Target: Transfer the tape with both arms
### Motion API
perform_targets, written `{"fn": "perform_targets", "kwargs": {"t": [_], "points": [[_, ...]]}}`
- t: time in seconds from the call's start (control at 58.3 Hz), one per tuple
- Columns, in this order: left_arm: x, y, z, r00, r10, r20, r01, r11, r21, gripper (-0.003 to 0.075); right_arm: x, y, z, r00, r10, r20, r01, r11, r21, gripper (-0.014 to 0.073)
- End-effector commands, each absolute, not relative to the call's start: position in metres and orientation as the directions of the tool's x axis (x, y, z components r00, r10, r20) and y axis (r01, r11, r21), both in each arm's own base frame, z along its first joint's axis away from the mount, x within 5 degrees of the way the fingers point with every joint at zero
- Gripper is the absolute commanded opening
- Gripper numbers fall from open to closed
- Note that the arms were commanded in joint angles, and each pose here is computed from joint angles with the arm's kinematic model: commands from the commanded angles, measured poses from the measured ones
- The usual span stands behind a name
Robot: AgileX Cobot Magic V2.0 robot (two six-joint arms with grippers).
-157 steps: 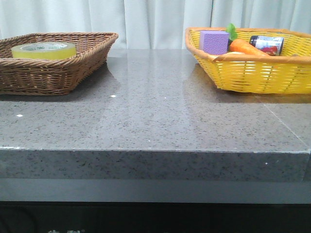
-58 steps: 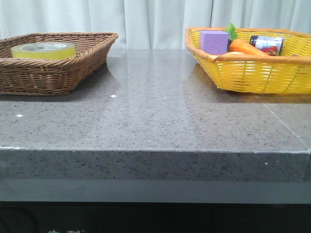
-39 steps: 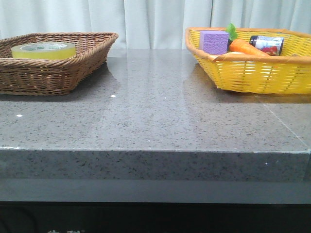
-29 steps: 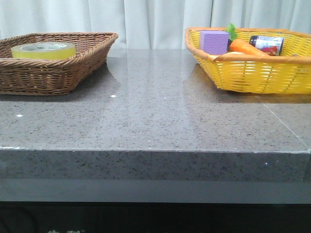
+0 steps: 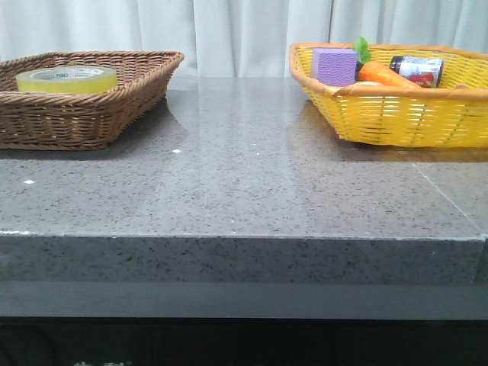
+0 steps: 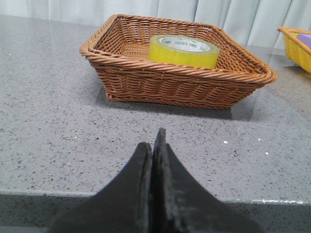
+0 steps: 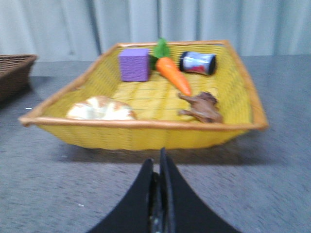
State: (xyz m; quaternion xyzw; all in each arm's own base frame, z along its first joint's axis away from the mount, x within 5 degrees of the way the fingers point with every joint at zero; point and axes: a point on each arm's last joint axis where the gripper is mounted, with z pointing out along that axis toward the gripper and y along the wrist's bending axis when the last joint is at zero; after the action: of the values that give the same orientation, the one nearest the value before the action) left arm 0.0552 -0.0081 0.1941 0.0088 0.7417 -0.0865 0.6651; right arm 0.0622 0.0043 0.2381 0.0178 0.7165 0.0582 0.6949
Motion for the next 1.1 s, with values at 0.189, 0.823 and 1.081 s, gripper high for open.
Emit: {"fn": "perform_targets", "kwargs": {"t": [0.189,0.823,1.081], "points": [[0.056,-0.008,0.189,-0.055,-0.124,-0.991,0.133,0.983,-0.130,-0.0020,0.053,0.000,0.215,0.068,0.097,-0.993,-0.003,0.995,0.097,-0.0068],[0.056,-0.008,0.189,-0.055,-0.124,-0.991,0.133,0.983,-0.130,-0.0020,0.053,0.000,0.209,0.055,0.097,-0.994,-0.002,0.995,0.097,-0.0068],[0.056,-0.008,0.189,-0.055,-0.124,-0.991,0.133,0.983,-0.130,-0.0020,0.053,0.000,0.209,0.055,0.097,-0.994,-0.002,0.995,0.097,-0.0068]]}}
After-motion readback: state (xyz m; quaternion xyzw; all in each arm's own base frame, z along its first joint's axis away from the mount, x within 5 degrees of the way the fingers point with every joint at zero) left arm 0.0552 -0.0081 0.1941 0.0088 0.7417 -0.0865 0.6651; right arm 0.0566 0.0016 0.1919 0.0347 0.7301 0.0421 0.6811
